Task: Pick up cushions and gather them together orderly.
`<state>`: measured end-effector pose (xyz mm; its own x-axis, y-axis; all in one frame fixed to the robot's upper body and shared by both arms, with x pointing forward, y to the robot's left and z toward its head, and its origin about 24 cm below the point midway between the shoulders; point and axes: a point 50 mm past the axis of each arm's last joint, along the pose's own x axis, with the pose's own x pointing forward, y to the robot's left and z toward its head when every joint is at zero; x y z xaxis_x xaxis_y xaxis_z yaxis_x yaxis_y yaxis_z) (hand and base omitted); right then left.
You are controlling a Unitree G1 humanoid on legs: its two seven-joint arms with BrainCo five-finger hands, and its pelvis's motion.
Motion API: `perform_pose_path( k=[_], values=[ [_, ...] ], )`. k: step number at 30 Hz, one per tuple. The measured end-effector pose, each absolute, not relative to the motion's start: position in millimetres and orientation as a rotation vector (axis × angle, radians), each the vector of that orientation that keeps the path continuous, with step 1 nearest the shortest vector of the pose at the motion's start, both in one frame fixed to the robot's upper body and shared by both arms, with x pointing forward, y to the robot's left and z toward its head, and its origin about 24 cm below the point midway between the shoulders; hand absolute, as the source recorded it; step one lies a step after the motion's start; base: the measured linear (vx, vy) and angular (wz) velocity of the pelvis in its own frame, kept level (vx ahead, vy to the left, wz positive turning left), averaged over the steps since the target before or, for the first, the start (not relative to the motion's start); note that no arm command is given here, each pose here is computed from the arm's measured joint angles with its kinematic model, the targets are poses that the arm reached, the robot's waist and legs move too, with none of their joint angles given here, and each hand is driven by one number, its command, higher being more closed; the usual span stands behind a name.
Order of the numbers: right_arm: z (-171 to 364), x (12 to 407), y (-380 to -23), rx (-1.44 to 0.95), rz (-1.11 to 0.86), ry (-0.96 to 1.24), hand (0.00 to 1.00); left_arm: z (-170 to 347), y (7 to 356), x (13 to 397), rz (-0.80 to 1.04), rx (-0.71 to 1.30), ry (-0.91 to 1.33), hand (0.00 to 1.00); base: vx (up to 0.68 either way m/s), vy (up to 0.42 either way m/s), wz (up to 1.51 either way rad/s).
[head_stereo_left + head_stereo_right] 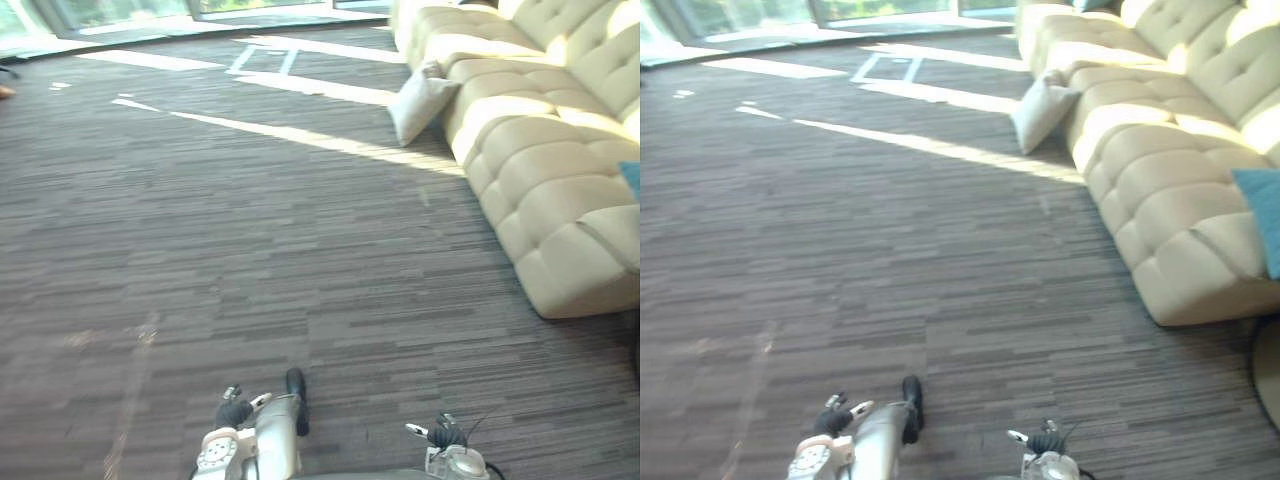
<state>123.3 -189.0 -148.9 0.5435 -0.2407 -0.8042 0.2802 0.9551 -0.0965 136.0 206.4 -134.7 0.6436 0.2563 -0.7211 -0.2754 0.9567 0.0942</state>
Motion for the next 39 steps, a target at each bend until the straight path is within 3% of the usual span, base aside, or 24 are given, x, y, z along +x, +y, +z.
perform_pose_path(
  k=[10, 18, 26, 30, 39],
  values=[
    [-133.4, 154.7, -195.9, 0.005, -0.269, 0.824, 0.0, -148.3, 196.0, 122.4, 0.231, 0.041, 0.942, 0.0, 0.69, 0.115, -0.01],
    [-138.3, 130.5, -226.7, -0.006, -0.378, 0.902, 0.0, -151.8, 180.3, 116.9, 0.22, 0.01, 0.957, 0.0, 0.82, -0.169, 0.36],
    [-142.7, 132.0, -207.3, 0.033, -0.347, 0.919, 0.0, -138.8, 194.8, 133.0, 0.261, 0.008, 0.85, 0.0, 0.62, -0.119, -0.32],
    [-145.6, 123.1, -208.6, 0.012, -0.346, 0.945, 0.0, -138.1, 185.0, 136.4, 0.26, -0.027, 0.833, 0.0, 0.54, 0.214, -0.82],
    [-148.3, 122.2, -193.4, 0.048, -0.329, 0.941, 0.0, -142.6, 206.9, 130.9, 0.26, 0.071, 0.905, 0.0, 0.64, 0.234, -0.19]
  ],
)
